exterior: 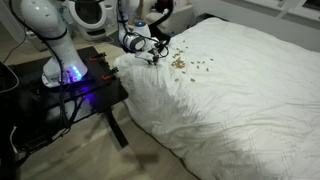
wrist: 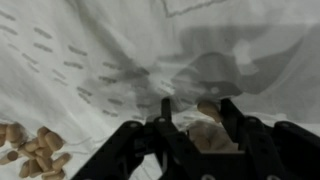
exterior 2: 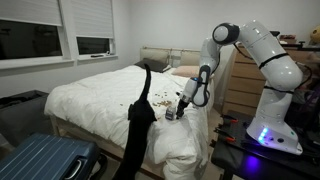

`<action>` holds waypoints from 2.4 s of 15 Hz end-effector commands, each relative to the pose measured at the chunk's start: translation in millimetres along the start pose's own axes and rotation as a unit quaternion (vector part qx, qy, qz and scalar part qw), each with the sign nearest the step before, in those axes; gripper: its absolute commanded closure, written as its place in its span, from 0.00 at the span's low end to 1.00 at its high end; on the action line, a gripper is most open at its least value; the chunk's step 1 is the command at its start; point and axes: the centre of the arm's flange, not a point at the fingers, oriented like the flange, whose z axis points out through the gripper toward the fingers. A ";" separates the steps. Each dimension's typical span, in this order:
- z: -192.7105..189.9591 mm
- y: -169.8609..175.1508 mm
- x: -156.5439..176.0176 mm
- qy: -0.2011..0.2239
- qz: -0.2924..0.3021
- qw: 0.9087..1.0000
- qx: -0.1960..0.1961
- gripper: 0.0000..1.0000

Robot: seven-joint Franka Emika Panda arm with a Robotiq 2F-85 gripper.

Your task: Pick up some of the objects on the bed and place them in the jar

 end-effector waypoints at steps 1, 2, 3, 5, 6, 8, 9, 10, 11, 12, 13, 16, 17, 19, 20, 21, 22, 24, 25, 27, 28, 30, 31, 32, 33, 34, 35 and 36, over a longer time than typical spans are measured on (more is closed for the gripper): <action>3.2 -1.4 -1.3 0.008 0.009 1.000 -0.009 0.18; 3.1 -1.1 -0.7 0.008 0.010 1.000 -0.010 0.12; 3.3 -1.1 -0.2 0.008 0.010 1.000 -0.009 0.11; 3.6 -1.9 -0.4 0.007 0.010 1.000 -0.008 0.42; 3.7 -2.5 -0.5 0.007 0.011 1.000 -0.008 0.42; 3.8 -3.3 -0.8 0.007 0.014 1.000 -0.007 0.53; 3.7 -3.5 -0.9 0.007 0.015 1.000 -0.007 0.61; 3.6 -3.6 -0.8 0.007 0.014 1.000 -0.007 0.68; 3.4 -3.6 -0.6 0.008 0.014 1.000 -0.008 0.77; 3.1 -3.7 -0.3 0.008 0.014 1.000 -0.008 0.83; 2.7 -3.6 0.2 0.008 0.014 1.000 -0.008 0.92; 1.3 -2.6 1.4 0.010 0.015 1.000 -0.010 1.00; 0.1 -1.8 1.2 0.009 0.017 1.000 -0.012 1.00; -3.6 1.9 0.6 0.005 0.023 1.000 -0.015 0.99; -5.9 4.1 0.1 0.001 0.028 0.999 -0.017 0.99; -10.7 7.2 -0.1 -0.002 0.036 0.999 -0.020 0.99; -15.6 10.0 -0.2 -0.004 0.042 0.999 -0.023 0.99; -25.9 14.7 0.6 -0.006 0.058 0.998 -0.028 0.99; -31.0 17.0 1.6 -0.004 0.063 0.998 -0.031 0.99; -41.8 20.8 4.7 0.000 0.071 0.997 -0.041 0.99; -48.5 22.8 6.6 -0.002 0.075 0.996 -0.046 0.99; -62.5 27.4 10.2 -0.006 0.085 0.995 -0.051 0.99; -70.5 28.9 12.2 -0.010 0.089 0.995 -0.052 0.99; -77.2 30.3 13.6 -0.014 0.092 0.994 -0.053 0.99; -84.2 30.5 15.1 -0.019 0.095 0.994 -0.055 0.99; -89.8 30.5 16.7 -0.024 0.098 0.993 -0.058 0.99; -94.8 30.2 18.1 -0.030 0.102 0.992 -0.061 0.99; -100.1 29.7 19.8 -0.035 0.103 0.992 -0.064 0.99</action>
